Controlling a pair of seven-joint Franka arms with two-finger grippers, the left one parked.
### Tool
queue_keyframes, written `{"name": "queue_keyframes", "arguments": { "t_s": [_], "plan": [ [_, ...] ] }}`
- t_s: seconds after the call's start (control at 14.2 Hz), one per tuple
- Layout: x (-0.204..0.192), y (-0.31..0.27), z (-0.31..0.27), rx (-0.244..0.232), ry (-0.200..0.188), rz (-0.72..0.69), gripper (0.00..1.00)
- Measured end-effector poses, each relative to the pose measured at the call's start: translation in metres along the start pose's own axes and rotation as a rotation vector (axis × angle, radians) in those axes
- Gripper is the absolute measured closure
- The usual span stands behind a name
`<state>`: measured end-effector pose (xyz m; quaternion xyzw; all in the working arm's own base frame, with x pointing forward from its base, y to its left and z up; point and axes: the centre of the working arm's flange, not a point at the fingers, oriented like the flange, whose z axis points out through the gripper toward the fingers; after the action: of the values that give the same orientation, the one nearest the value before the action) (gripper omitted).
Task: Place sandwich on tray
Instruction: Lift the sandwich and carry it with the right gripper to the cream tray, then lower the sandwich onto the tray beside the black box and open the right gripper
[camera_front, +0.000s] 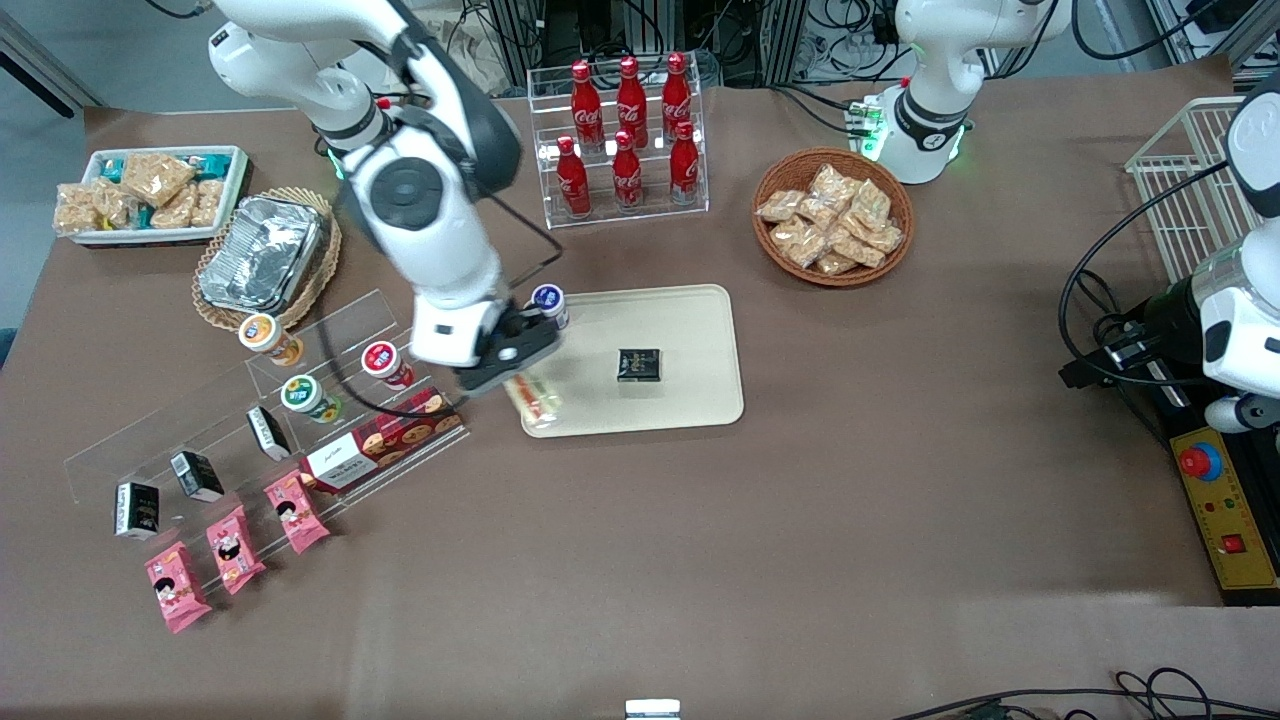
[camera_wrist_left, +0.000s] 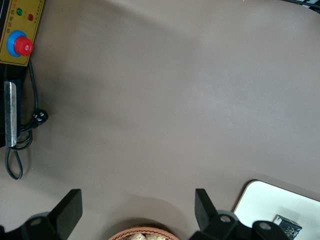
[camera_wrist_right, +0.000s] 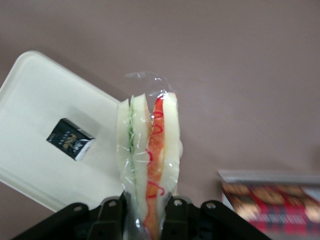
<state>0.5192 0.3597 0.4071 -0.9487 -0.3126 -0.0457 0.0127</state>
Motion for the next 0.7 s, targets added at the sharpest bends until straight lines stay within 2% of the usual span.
{"name": "queue_keyframes", "arguments": {
  "t_s": [0.42,0.7],
  "plan": [
    [0.016,0.001,0.085,-0.015,0.029,-0.359,0.78],
    [0.019,-0.035,0.139,-0.013,0.056,-0.532,0.78]
  ]
}}
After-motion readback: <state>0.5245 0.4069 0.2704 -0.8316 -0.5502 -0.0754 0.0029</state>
